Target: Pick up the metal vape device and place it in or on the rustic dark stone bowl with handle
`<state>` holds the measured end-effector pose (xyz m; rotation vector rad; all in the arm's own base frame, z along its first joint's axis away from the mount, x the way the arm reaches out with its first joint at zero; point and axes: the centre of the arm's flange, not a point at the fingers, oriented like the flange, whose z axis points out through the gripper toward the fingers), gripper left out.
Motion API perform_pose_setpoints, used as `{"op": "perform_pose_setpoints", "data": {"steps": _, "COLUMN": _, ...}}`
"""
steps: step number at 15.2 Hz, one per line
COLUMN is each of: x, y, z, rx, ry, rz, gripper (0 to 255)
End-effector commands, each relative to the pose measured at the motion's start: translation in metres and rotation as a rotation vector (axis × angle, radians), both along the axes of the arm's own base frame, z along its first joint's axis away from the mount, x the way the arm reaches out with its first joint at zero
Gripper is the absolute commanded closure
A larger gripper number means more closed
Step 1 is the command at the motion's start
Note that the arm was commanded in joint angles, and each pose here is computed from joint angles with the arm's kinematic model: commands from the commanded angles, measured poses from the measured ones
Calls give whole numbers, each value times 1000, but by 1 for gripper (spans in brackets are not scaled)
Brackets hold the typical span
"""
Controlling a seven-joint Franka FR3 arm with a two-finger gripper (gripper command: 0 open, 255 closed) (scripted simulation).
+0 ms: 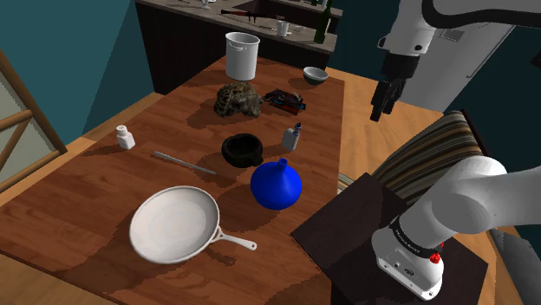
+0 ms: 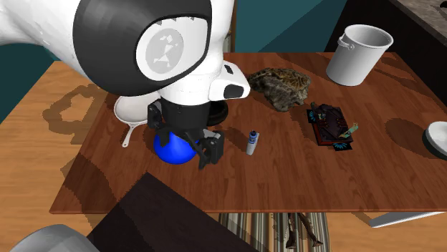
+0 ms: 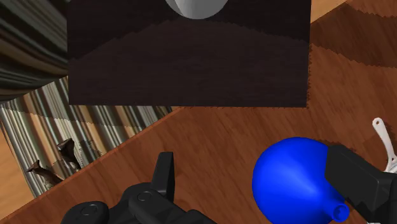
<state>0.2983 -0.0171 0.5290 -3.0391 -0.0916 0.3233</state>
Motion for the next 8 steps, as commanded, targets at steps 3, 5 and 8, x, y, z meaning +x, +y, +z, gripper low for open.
{"op": "perform_pose_setpoints", "data": {"steps": 3, "x": 20, "y": -1, "z": -17, "rx": -7, "ry": 0, "rz": 5, "gripper": 0}}
{"op": "perform_pose_setpoints", "data": {"steps": 5, "x": 40, "y": -2, "z": -34, "rx": -14, "ry": 0, "rz": 10, "gripper": 0}}
{"op": "perform_pose_setpoints", "data": {"steps": 8, "x": 70, "y": -4, "z": -60, "rx": -25, "ry": 0, "rz": 17, "gripper": 0}}
